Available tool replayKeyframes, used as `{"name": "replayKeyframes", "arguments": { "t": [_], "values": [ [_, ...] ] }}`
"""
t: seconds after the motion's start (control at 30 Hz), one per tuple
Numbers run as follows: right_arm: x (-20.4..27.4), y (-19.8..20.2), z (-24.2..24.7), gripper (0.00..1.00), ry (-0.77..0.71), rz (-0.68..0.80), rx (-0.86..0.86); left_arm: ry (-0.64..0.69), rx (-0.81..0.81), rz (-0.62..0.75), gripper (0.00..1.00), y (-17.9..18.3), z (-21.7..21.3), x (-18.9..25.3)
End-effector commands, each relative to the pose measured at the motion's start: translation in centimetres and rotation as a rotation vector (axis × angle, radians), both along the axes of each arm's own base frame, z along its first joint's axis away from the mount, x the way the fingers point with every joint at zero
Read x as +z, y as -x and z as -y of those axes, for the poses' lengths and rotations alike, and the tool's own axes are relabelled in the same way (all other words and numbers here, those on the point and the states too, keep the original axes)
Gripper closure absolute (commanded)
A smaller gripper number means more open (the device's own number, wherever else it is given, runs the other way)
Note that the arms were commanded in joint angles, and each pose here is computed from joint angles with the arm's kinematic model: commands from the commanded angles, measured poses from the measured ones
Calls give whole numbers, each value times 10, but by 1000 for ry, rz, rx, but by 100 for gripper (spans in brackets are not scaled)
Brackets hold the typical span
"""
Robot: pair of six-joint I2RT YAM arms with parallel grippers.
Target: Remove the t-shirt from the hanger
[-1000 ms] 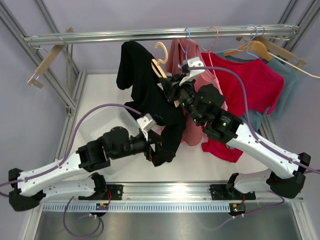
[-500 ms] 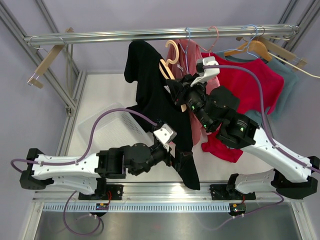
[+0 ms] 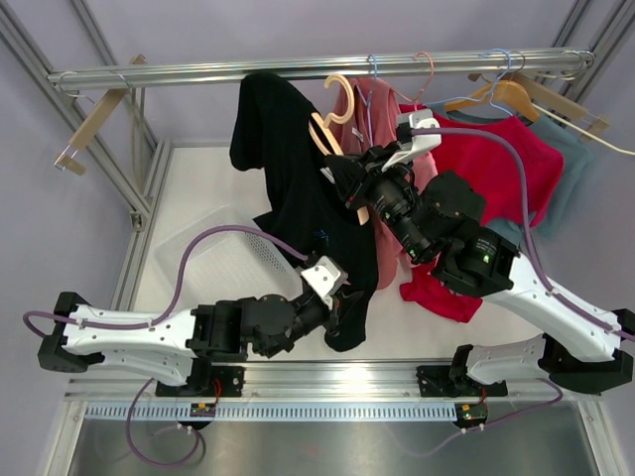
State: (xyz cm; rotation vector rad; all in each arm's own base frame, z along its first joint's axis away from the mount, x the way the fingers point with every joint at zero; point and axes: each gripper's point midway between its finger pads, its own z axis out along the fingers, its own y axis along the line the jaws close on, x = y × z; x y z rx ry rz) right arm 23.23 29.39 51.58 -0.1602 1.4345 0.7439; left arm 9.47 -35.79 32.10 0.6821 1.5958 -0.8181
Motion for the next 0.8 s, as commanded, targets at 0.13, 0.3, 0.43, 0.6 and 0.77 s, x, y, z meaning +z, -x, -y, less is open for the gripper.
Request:
{"name": "replayKeyframes", "arguments": {
  "t": [0.13, 0.3, 0.43, 0.6, 0.77],
  "values": [
    [132, 8, 27, 100, -321, 286, -57, -23, -221, -71, 100, 64, 27, -40],
    [133, -14, 9, 100, -310, 353, -108, -88, -270, -84, 100, 96, 32, -69],
    [148, -9, 16, 100, -323, 348, -27, -122, -195, -103, 100, 83, 12, -87],
    [152, 37, 66, 100, -322, 349, 71, -80, -50, -33, 100, 51, -24, -55],
    [99, 73, 89, 100, -222, 224, 202, 43, 72, 53, 100, 21, -57, 21]
  ]
}}
